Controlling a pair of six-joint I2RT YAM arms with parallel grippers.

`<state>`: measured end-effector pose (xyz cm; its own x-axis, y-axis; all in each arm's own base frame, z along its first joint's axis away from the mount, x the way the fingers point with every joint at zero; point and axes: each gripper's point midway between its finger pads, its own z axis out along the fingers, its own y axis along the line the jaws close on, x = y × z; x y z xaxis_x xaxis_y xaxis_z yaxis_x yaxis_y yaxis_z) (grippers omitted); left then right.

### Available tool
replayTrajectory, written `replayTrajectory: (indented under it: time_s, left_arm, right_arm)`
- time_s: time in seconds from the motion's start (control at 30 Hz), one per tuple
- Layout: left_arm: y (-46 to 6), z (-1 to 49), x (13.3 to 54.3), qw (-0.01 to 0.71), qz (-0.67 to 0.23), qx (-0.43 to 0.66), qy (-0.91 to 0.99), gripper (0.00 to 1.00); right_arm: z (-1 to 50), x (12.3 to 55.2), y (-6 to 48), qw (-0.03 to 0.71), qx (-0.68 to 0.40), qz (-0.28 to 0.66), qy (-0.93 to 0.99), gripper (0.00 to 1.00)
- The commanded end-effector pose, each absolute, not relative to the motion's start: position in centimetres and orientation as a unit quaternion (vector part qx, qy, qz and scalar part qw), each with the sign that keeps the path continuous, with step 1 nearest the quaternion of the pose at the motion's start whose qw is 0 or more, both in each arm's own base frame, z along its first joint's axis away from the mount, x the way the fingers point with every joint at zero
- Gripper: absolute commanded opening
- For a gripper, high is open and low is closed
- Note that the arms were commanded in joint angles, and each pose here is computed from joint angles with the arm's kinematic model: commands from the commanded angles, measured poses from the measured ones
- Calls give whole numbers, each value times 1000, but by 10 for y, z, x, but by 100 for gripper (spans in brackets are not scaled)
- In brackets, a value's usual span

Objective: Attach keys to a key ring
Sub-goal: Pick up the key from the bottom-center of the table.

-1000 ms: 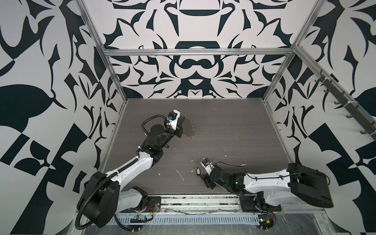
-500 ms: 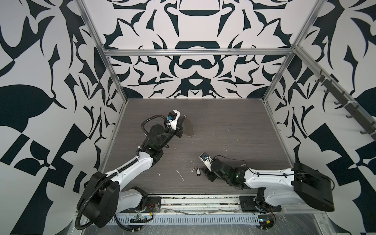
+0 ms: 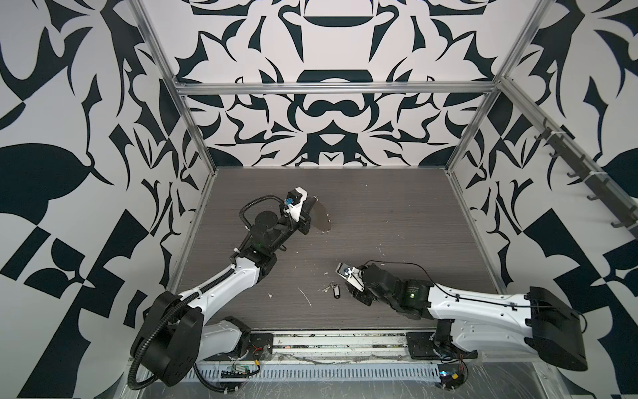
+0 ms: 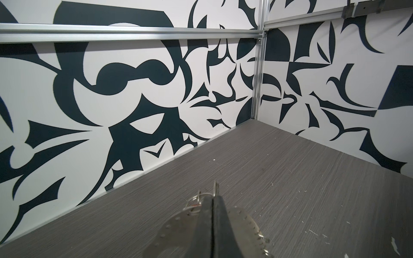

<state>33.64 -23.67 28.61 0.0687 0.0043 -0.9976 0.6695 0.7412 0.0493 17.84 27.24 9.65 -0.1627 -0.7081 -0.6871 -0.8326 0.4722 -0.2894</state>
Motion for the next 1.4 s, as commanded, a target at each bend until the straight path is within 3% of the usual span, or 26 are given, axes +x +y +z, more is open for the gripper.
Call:
replayTrajectory:
  time_s: [0.0,0.33,0.47,1.37]
  left_arm:
    - [-238,303,330,701,-253,273,608,0]
    - [-238,303,330,702,-252,278,606,0]
    - [-238,303,329,703,-252,278,605,0]
    - [-237,304,328,705,-250,277,604,0]
  right_arm:
    - [92,180,281,386,-561,50,730,46]
    - [57,192,305,326,-629,15,706,41]
    - [48,193,309,302,-634,47,710,36]
    - [42,194,319,298,-657,71,689,30]
